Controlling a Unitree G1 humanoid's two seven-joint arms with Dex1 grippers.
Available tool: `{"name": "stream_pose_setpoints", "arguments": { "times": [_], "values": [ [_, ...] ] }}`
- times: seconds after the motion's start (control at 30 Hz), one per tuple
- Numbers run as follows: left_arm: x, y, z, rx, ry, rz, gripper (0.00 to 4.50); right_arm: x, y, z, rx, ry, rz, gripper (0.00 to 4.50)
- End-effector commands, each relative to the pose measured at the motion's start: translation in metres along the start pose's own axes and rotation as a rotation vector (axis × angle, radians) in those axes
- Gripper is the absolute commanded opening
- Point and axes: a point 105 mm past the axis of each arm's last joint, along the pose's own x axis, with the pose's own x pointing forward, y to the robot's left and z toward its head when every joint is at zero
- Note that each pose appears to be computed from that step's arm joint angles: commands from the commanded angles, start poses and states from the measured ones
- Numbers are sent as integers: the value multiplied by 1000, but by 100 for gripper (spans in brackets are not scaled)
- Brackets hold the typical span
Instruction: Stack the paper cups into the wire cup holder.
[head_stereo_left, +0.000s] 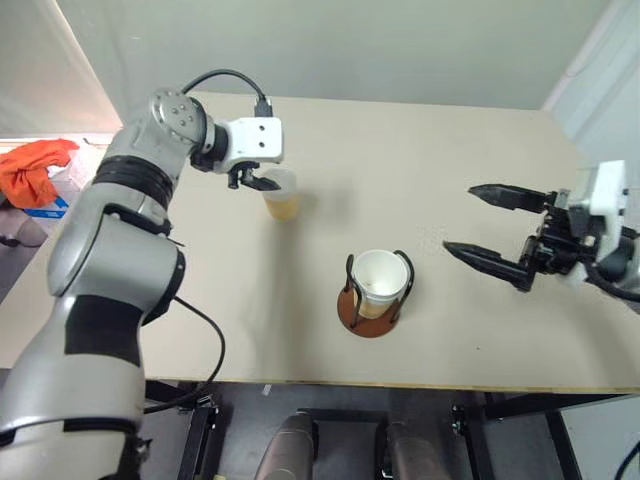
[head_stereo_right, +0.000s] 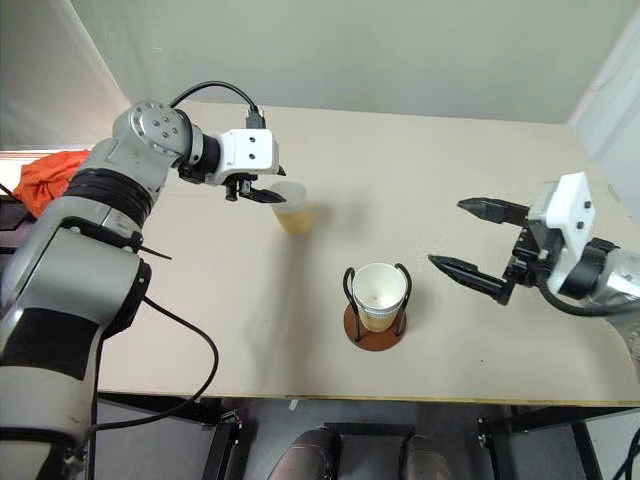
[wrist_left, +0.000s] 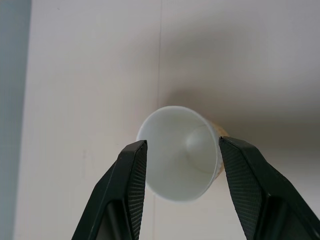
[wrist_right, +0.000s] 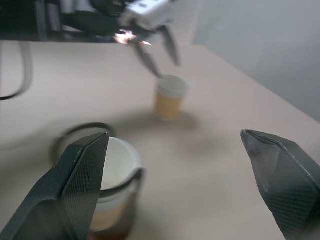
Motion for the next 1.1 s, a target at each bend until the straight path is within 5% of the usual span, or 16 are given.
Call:
{"name": "stream_pose_setpoints", "arguments": {
  "times": [0.03,0.4,0.6,0.87,1.1],
  "values": [
    [-1,-1,-6,-39,15,-3,248,1,6,8,-37,-20,-7,450],
    [19,-16,-19,-119,41,-17,248,-7,15,12,-13,-16,-46,450],
    [33,-8,-28,-30,160,142,248,-12,18,13,-7,-5,-62,450],
    [35,-10,-30,-44,159,136,2,-12,18,10,-8,5,-72,450],
    [22,-14,-22,-72,84,23,2,-11,13,9,-18,8,-64,450]
  ]
}}
